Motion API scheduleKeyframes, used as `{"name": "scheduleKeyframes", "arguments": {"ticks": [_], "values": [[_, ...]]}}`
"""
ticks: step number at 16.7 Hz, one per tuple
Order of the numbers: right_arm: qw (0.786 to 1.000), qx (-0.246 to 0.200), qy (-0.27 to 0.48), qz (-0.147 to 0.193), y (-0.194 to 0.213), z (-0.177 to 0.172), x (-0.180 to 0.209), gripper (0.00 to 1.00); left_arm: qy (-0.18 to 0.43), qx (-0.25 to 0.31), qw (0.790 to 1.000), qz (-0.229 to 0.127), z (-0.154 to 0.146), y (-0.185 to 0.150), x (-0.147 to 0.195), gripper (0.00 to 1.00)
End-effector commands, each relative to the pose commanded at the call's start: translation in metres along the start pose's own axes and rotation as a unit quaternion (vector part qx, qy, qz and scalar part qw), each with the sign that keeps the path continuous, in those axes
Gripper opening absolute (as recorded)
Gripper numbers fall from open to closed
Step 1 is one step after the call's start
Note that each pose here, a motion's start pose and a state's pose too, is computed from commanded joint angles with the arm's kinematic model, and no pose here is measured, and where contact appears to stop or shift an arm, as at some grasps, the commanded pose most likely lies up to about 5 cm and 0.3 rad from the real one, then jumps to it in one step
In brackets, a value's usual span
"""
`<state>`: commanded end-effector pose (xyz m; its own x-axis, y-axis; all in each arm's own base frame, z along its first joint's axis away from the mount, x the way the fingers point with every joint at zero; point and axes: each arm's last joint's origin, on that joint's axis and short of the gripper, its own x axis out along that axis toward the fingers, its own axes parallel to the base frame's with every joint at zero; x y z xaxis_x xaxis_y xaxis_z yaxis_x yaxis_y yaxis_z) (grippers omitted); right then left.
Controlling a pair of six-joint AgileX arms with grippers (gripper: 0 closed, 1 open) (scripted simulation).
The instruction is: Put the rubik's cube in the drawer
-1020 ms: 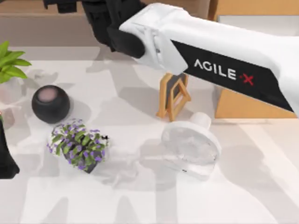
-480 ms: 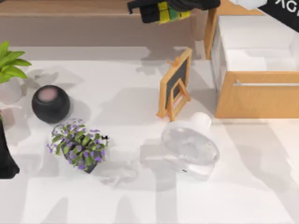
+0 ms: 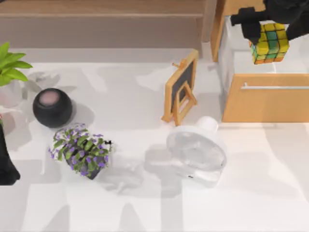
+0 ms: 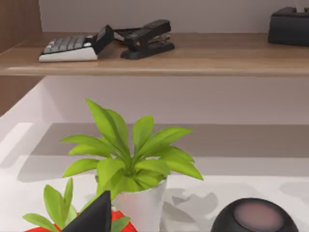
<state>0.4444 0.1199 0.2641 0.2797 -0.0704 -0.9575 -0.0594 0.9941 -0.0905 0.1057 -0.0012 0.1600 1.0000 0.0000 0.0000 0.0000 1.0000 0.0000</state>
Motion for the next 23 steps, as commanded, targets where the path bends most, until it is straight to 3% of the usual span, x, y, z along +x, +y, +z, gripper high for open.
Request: {"name": "scheduleKeyframes", "arguments": {"ticks": [6, 12, 23], "values": [[0.990, 0.040, 0.131, 0.037, -0.045, 0.005, 0.083, 0.00, 0.000, 0.000, 1.000, 0.000, 0.000, 0.000, 0.000, 1.00], [0.988, 0.042, 0.139, 0.043, -0.045, 0.004, 0.090, 0.00, 0.000, 0.000, 1.000, 0.000, 0.000, 0.000, 0.000, 1.00], [0.988, 0.042, 0.139, 0.043, -0.045, 0.004, 0.090, 0.83, 0.000, 0.000, 1.000, 0.000, 0.000, 0.000, 0.000, 1.00]]}}
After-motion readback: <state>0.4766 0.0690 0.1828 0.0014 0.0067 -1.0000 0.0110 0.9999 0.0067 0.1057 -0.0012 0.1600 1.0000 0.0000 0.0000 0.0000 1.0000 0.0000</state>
